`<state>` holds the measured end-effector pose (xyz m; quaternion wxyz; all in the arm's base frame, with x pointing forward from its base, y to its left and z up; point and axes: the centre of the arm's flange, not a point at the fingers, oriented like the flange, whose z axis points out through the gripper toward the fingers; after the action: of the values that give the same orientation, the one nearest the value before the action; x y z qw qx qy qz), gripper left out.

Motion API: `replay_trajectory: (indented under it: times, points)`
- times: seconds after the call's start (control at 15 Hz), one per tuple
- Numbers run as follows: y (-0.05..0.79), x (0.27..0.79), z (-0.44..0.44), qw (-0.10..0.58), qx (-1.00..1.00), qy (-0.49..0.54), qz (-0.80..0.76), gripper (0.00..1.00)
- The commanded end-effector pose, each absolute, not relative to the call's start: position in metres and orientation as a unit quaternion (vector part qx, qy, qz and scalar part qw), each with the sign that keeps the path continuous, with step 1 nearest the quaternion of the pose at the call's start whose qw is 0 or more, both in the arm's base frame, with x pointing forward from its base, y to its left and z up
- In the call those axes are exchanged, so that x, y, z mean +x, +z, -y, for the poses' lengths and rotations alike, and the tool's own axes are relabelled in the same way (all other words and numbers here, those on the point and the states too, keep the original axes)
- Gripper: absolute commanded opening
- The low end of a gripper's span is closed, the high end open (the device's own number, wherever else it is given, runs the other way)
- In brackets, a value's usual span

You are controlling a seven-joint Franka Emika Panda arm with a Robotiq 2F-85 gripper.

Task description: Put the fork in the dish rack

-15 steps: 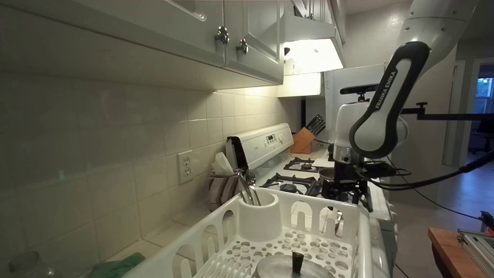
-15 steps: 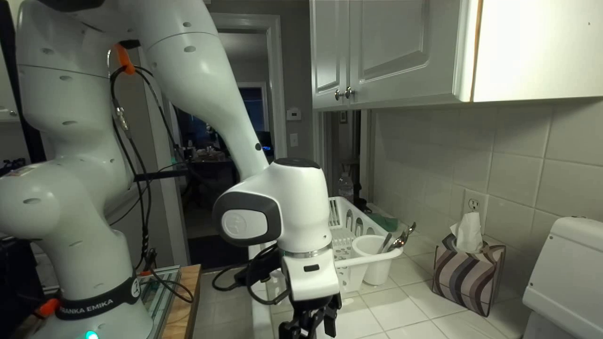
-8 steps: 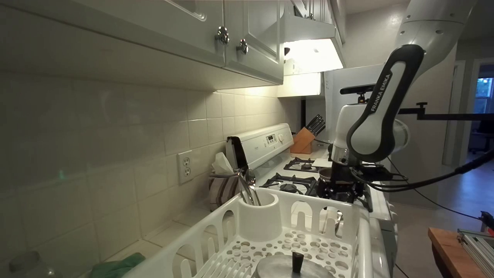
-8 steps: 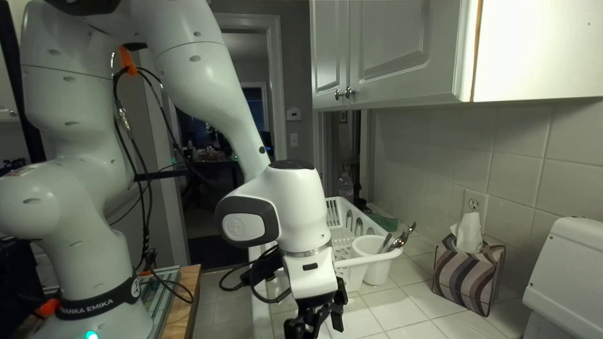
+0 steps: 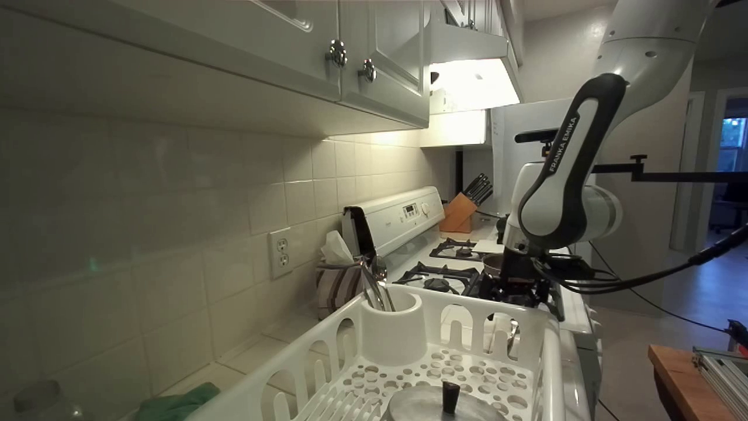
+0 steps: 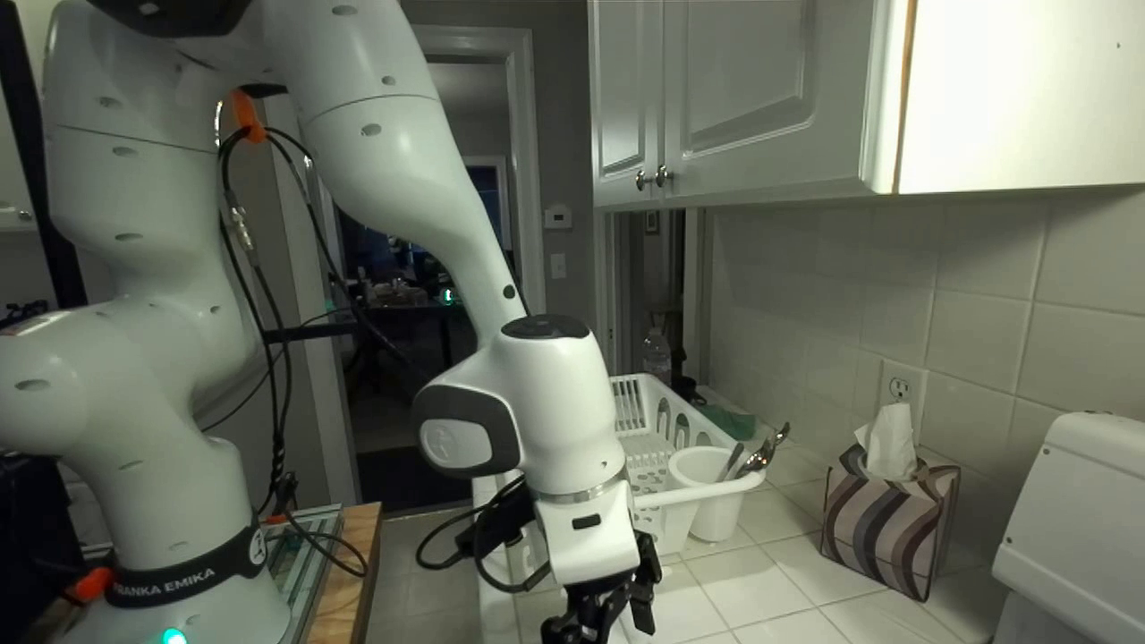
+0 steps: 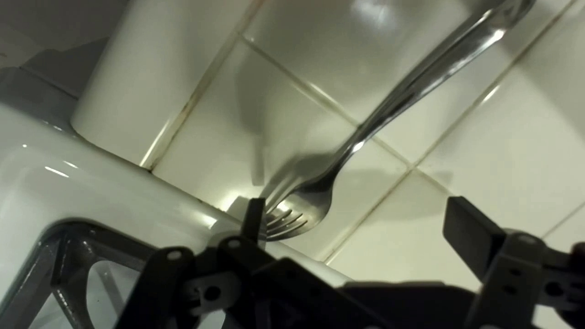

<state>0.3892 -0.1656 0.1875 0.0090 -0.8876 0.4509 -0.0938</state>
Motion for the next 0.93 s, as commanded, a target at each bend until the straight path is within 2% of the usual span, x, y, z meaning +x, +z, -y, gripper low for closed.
replay_trajectory:
  times: [0.0, 0.8, 0.87]
  points:
    - [0.166, 0.385, 0.177, 0.025, -0.892, -0.115, -0.435, 1.0]
    - [0.149, 0.392, 0.186, 0.031, -0.887, -0.133, -0.442, 1.0]
    - [0.149, 0.393, 0.187, 0.03, -0.886, -0.132, -0.443, 0.94]
